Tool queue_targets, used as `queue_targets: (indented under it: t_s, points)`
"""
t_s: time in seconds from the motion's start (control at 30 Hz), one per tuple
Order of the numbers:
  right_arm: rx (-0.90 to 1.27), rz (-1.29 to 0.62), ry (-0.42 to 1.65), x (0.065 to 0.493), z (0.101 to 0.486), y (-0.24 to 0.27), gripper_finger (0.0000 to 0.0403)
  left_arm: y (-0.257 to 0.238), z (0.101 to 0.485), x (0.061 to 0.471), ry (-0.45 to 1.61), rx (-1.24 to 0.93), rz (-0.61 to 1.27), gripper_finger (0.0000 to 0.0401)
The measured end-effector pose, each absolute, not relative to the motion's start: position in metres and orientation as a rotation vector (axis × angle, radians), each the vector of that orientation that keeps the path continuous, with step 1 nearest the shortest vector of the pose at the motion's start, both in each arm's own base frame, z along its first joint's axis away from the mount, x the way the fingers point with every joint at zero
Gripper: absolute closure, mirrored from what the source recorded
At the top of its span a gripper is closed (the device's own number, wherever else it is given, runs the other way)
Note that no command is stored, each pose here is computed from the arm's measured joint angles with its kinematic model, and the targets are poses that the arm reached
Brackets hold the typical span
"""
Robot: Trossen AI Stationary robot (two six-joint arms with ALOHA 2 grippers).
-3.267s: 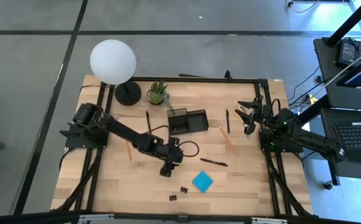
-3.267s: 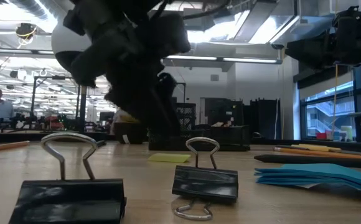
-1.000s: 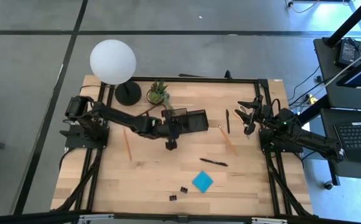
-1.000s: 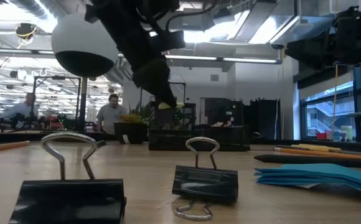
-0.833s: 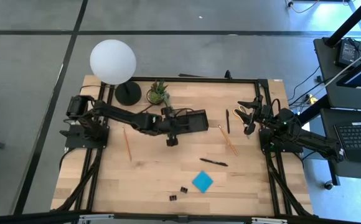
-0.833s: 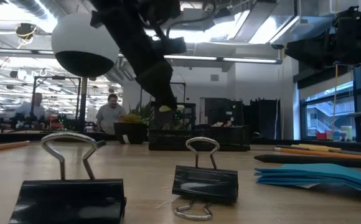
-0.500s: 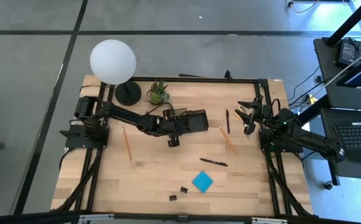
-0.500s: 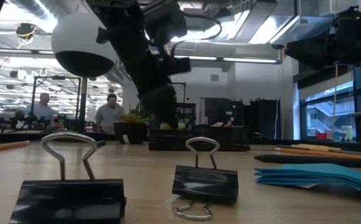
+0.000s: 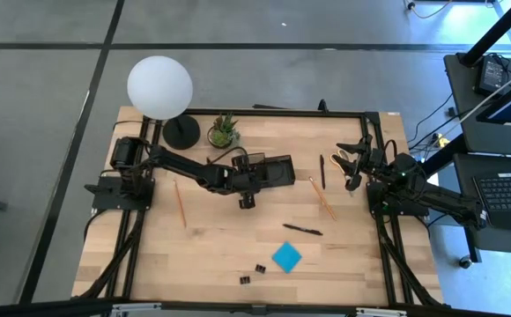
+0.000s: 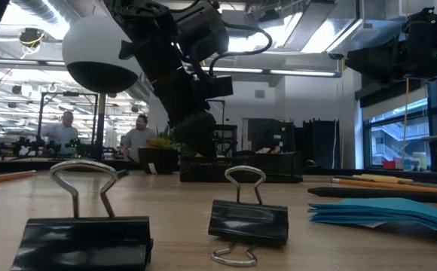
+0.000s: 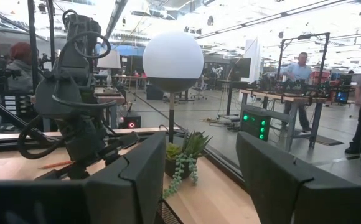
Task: Pick and place office supplies into organizer
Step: Put the light green eraser into the desk organizer, then put the right black binder clip into the desk organizer
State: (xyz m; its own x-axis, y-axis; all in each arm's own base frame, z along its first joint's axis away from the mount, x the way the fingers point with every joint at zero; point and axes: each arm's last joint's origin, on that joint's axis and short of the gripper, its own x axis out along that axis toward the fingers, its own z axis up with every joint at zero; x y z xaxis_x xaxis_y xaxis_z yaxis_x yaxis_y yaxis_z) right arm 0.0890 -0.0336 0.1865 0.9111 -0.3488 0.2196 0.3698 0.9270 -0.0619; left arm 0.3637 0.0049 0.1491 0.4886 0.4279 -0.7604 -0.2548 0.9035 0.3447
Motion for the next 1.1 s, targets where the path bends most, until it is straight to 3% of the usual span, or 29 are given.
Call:
queue_targets:
  t_s: [0.43,0.7,1.1]
  points:
    - [-0.103,-0.371,-0.207,0.089,0.187,-0.034,0.0203,0.005,0.152,0.363,0.984,0.288,0.432,0.0285]
    - [-0.103,-0.371,-0.208,0.089,0.187,-0.034,0.0203,-0.012,0.184,0.357,0.883,0.282,0.387,0.0285]
    - [-0.100,-0.371,-0.209,0.089,0.187,-0.034,0.0203,-0.114,0.206,0.338,0.752,0.392,-0.280,0.0285]
